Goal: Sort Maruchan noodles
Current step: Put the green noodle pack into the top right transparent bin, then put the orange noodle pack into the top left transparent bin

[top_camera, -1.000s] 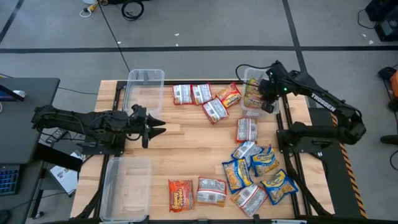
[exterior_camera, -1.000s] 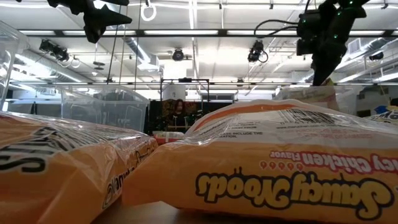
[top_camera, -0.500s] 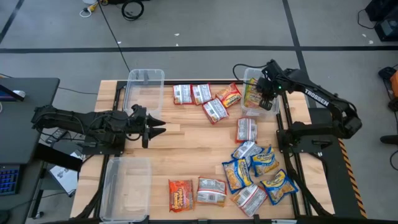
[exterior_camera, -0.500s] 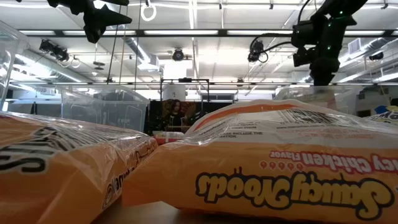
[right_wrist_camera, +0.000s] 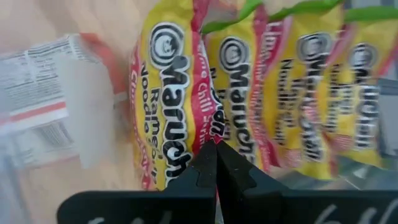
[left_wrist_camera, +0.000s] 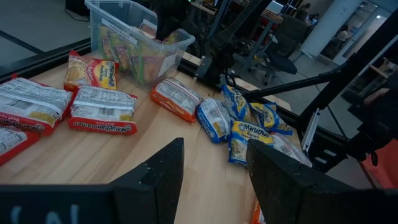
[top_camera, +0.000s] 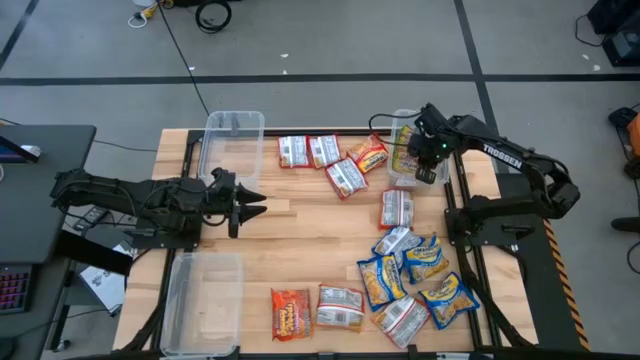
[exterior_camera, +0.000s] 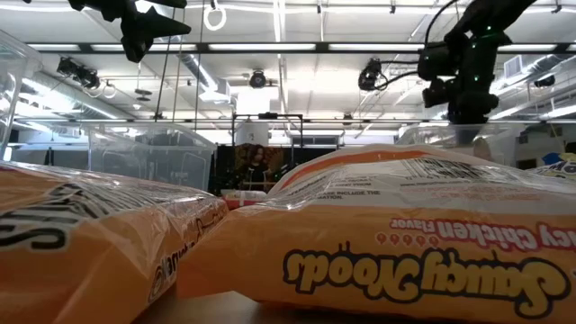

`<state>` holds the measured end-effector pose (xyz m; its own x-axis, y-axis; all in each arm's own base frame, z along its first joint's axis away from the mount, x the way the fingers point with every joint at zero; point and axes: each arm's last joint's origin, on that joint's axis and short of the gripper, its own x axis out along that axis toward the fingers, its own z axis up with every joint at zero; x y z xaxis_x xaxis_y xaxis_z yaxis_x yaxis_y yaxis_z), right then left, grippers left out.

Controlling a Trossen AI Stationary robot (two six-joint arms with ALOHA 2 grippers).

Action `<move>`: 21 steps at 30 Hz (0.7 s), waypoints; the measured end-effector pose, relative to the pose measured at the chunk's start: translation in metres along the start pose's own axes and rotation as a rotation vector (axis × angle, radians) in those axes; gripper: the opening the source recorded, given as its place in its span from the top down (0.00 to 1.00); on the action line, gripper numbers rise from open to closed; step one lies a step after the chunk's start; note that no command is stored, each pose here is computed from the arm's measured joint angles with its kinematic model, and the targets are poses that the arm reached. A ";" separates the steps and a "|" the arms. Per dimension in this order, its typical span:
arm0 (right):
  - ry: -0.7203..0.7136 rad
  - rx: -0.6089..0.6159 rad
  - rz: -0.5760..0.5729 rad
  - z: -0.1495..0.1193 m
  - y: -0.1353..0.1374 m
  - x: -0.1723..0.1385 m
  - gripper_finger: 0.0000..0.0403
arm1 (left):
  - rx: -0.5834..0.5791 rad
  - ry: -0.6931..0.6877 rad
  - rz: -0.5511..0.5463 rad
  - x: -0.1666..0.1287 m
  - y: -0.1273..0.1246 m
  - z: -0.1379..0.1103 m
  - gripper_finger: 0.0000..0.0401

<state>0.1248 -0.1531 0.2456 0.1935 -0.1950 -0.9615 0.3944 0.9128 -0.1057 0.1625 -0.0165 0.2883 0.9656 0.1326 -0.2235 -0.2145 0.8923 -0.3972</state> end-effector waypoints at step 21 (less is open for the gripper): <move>-0.122 -0.110 -0.052 -0.021 0.046 -0.031 0.62 | 0.000 0.000 0.000 0.000 0.000 0.000 0.55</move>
<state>0.1176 -0.0977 0.2653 0.2861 -0.2787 -0.9168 0.3074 0.9329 -0.1876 0.1626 -0.0165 0.2883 0.9656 0.1326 -0.2236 -0.2146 0.8922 -0.3974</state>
